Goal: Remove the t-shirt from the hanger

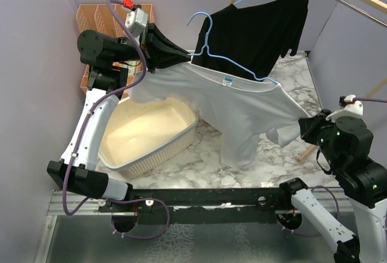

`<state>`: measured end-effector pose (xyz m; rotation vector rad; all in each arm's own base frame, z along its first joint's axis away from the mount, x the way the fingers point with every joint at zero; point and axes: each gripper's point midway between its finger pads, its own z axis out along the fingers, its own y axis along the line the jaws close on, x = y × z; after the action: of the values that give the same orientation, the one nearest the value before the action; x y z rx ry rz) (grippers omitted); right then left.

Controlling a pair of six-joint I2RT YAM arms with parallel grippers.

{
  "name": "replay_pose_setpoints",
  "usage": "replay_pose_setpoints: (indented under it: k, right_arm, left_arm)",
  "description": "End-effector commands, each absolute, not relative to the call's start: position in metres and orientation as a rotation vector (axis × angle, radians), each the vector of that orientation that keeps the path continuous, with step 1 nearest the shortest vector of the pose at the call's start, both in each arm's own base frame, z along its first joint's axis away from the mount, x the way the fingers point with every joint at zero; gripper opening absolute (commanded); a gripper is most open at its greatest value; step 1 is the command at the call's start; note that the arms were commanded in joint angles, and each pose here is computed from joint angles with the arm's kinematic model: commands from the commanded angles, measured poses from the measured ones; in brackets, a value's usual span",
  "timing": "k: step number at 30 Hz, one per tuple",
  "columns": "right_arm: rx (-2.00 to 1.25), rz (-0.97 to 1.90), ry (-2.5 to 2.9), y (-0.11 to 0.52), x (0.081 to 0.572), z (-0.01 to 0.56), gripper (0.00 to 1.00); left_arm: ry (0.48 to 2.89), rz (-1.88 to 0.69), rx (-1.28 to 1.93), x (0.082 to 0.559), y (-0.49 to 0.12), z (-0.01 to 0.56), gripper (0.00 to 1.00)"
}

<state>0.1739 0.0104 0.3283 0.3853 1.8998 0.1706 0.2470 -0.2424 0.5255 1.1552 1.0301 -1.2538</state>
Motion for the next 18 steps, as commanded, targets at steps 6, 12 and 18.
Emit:
replay_pose_setpoints:
  k: [6, 12, 18]
  right_arm:
    - [0.203, 0.202, 2.127, 0.034, 0.168, 0.272, 0.01]
    - [0.204, 0.242, 2.152, 0.040, 0.165, 0.270, 0.01]
    - [0.264, 0.253, 2.143, 0.037, 0.157, 0.270, 0.01]
  left_arm:
    - [0.897, -1.245, 1.049, 0.248, -0.234, 0.557, 0.00]
    - [0.873, -1.285, 1.008, 0.258, -0.236, 0.563, 0.00]
    - [0.897, -1.290, 0.993, 0.272, -0.236, 0.561, 0.00]
